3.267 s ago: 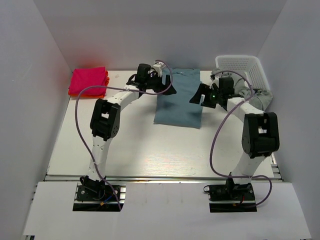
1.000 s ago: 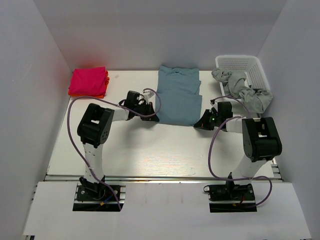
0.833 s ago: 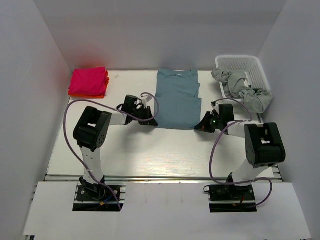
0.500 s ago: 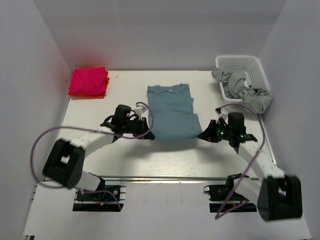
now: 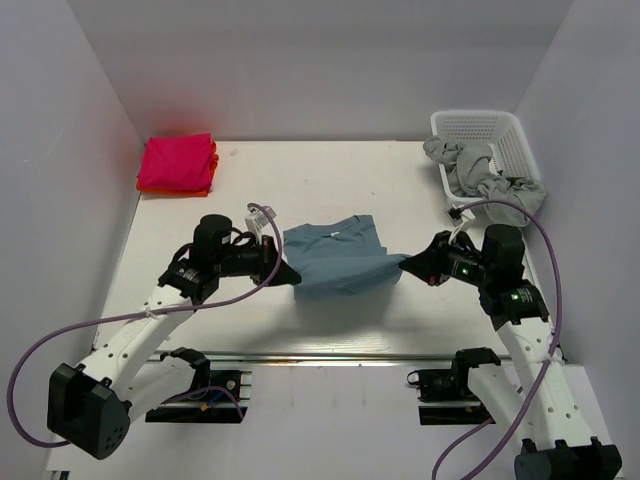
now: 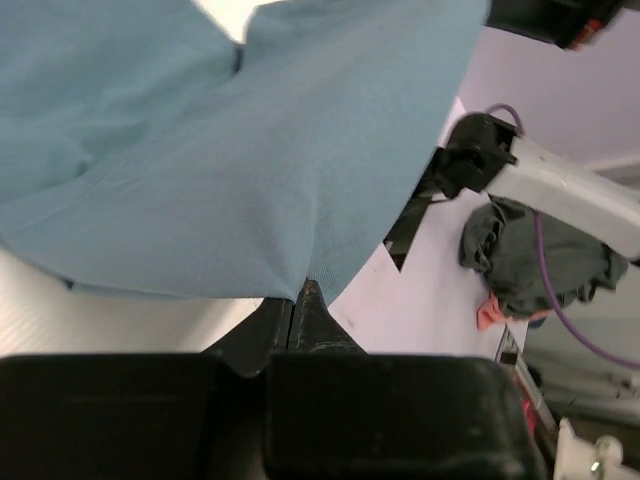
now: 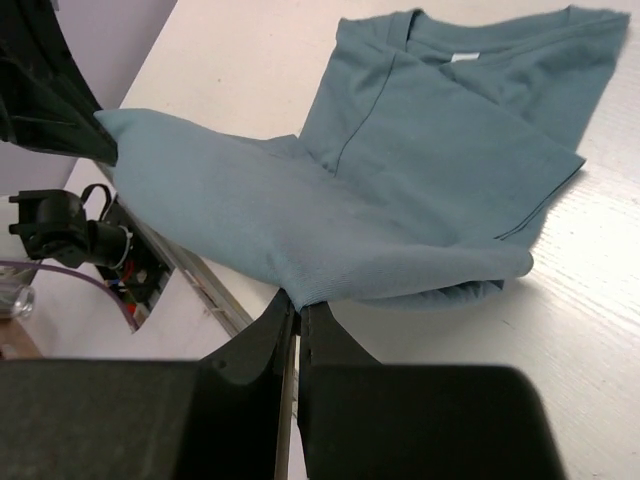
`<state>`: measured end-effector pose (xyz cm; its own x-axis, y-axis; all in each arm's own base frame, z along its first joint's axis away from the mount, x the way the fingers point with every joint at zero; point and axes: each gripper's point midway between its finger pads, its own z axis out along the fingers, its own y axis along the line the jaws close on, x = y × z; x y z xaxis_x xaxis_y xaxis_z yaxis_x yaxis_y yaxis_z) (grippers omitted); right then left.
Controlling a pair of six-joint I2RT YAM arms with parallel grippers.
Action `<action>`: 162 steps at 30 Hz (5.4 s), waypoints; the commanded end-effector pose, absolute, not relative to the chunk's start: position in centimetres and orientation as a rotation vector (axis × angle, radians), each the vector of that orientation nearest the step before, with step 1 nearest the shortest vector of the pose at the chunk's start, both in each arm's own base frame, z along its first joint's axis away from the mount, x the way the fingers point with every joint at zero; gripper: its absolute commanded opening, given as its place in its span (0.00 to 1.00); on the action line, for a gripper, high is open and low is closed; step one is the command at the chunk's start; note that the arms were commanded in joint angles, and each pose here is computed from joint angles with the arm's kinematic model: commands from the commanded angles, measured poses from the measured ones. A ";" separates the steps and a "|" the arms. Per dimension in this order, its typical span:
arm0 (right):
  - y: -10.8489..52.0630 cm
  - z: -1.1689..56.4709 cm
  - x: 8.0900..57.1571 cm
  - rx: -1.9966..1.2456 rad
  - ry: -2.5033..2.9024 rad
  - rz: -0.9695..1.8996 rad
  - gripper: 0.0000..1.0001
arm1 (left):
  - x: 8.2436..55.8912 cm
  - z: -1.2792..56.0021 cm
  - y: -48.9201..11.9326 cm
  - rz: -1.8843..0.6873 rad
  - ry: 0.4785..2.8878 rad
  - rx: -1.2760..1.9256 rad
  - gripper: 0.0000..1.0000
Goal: Fold and stack the t-shirts
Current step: Fold the long partially folded tshirt into a neat square, then put the neatly folded tshirt into the corner of the board with the left arm
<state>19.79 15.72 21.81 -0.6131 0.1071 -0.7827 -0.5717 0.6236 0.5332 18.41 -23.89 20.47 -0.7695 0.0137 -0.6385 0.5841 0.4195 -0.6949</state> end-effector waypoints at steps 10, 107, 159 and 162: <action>17.1 22.4 23.4 -0.303 2.001 1.161 0.00 | 24.4 21.3 -20.6 -0.967 2.219 0.130 0.00; 22.9 23.4 43.0 -0.410 1.935 1.119 0.91 | 50.4 18.7 -17.9 -0.645 2.161 0.184 1.00; 14.0 16.0 31.5 -0.181 2.131 0.678 0.91 | 52.1 18.6 -13.0 0.313 2.115 0.450 0.00; 14.0 15.9 31.7 -0.172 2.138 0.672 0.91 | 53.0 21.0 -11.1 0.405 2.077 0.469 0.00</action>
